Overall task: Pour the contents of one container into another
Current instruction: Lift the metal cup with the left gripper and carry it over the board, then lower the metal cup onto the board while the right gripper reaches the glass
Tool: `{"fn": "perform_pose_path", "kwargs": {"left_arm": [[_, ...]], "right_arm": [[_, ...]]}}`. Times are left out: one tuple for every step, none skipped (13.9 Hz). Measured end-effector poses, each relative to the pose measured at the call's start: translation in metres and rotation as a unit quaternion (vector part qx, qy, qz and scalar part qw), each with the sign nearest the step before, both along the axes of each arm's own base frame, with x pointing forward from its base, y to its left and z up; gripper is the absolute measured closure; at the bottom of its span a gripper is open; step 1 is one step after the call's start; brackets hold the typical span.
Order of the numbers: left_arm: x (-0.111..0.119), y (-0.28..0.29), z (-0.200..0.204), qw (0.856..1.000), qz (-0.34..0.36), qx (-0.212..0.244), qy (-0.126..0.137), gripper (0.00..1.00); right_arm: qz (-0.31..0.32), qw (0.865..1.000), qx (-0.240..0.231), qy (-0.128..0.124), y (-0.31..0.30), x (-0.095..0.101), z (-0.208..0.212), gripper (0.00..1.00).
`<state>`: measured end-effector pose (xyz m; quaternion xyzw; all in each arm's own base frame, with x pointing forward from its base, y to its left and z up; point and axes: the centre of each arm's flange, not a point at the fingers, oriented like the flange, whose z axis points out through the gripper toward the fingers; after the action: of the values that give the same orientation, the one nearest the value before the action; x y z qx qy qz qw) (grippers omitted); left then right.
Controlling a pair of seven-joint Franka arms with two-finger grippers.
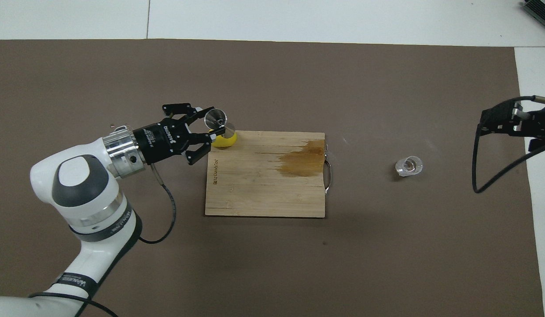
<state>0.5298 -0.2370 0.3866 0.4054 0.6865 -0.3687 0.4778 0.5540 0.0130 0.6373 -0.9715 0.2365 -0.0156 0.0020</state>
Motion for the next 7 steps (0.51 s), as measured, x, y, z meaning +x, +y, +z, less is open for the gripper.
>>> {"fn": "perform_pose_path", "kwargs": {"left_arm": [[-0.011,-0.025,-0.001,1.000,-0.006,-0.004,0.006,0.49],[-0.020,-0.045,-0.004,1.000,-0.011,-0.010,0.013,0.49],[-0.027,-0.061,-0.007,1.000,-0.014,-0.017,0.019,0.49],[-0.032,-0.075,-0.013,0.999,-0.017,-0.024,0.021,0.49],[-0.035,-0.090,-0.021,0.999,-0.020,-0.027,0.019,0.49],[-0.035,-0.101,-0.030,0.999,-0.022,-0.026,0.020,0.49],[-0.033,-0.110,-0.039,0.999,-0.024,-0.023,0.021,0.49]], "right_arm": [[-0.041,0.999,0.020,0.006,0.000,0.004,-0.009,0.01],[-0.080,0.996,0.038,0.012,-0.003,0.008,-0.018,0.01],[-0.113,0.992,0.051,0.017,-0.009,0.014,-0.028,0.00],[-0.142,0.988,0.059,0.025,-0.015,0.020,-0.040,0.00],[-0.169,0.983,0.067,0.033,-0.020,0.027,-0.054,0.00],[-0.199,0.976,0.078,0.039,-0.026,0.033,-0.070,0.00],[-0.230,0.968,0.090,0.048,-0.034,0.038,-0.088,0.00]]}}
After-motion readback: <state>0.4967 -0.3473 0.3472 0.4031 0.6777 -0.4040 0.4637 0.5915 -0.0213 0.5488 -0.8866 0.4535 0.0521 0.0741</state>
